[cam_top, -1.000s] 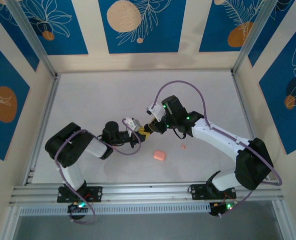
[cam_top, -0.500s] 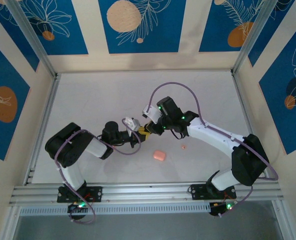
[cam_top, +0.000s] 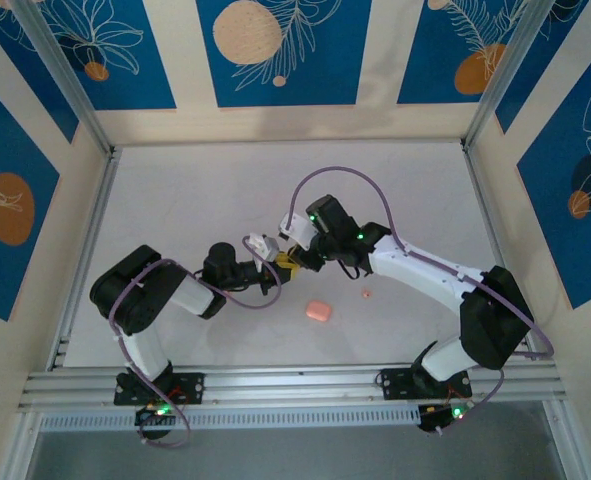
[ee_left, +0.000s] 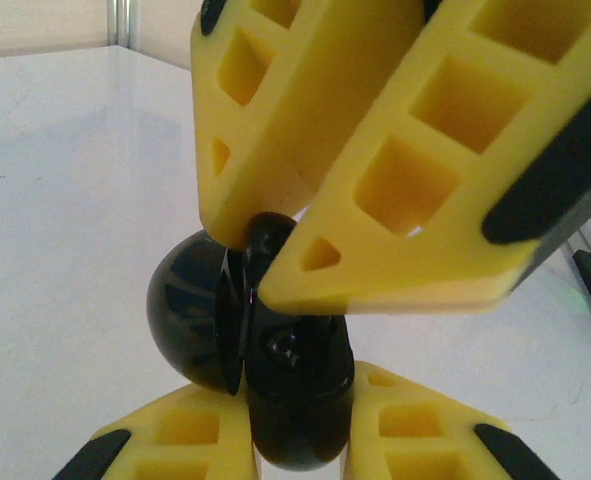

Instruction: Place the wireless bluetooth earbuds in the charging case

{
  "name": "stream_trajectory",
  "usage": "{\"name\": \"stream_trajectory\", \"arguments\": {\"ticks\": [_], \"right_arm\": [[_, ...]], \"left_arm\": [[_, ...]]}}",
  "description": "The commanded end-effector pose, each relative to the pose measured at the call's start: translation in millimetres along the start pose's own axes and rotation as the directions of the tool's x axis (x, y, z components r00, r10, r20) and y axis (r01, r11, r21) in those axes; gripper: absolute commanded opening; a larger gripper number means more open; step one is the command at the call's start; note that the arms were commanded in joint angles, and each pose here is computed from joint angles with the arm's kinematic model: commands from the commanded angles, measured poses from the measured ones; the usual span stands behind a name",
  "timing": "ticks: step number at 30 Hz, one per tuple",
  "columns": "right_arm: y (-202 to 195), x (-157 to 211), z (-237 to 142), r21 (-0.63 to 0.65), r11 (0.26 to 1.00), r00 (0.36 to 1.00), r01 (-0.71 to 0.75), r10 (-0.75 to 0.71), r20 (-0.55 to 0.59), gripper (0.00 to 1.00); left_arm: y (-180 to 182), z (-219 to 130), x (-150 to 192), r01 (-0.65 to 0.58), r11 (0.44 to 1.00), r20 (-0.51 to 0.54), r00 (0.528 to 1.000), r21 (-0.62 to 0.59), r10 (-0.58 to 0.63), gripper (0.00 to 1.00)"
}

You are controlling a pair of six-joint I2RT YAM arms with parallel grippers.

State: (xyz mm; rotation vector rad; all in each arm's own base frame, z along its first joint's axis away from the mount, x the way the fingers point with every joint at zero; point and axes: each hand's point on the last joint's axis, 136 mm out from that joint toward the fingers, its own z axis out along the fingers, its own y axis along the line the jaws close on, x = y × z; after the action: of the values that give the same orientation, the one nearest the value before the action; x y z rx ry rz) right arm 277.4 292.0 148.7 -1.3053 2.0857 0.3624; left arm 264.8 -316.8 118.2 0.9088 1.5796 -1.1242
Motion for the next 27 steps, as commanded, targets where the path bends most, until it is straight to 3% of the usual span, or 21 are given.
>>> {"name": "stream_trajectory", "arguments": {"ticks": [1, 10, 22, 27], "right_arm": [[4.1, -3.6, -3.5, -0.005, 0.999, 0.999, 0.044, -0.044, -0.008, 0.22], [23.8, -8.5, -8.4, -0.089, 0.993, 0.997, 0.071, -0.071, 0.010, 0.24], [30.0, -26.3, -27.9, -0.244, 0.966, 0.991, -0.088, 0.110, 0.078, 0.52], [28.1, -30.8, -37.0, -0.293, 0.945, 0.980, -0.143, 0.177, 0.094, 0.56]], "left_arm": [[-10.7, 2.3, -16.4, -0.055, 0.997, 0.054, 0.997, 0.050, 0.052, 0.19], [-10.8, 1.1, -16.4, -0.060, 0.997, 0.054, 0.997, 0.047, 0.058, 0.19], [-13.5, -2.3, -17.5, -0.083, 0.996, 0.059, 0.995, 0.043, 0.080, 0.19], [-14.1, -3.7, -19.0, -0.093, 0.995, 0.066, 0.994, 0.040, 0.090, 0.19]]}}
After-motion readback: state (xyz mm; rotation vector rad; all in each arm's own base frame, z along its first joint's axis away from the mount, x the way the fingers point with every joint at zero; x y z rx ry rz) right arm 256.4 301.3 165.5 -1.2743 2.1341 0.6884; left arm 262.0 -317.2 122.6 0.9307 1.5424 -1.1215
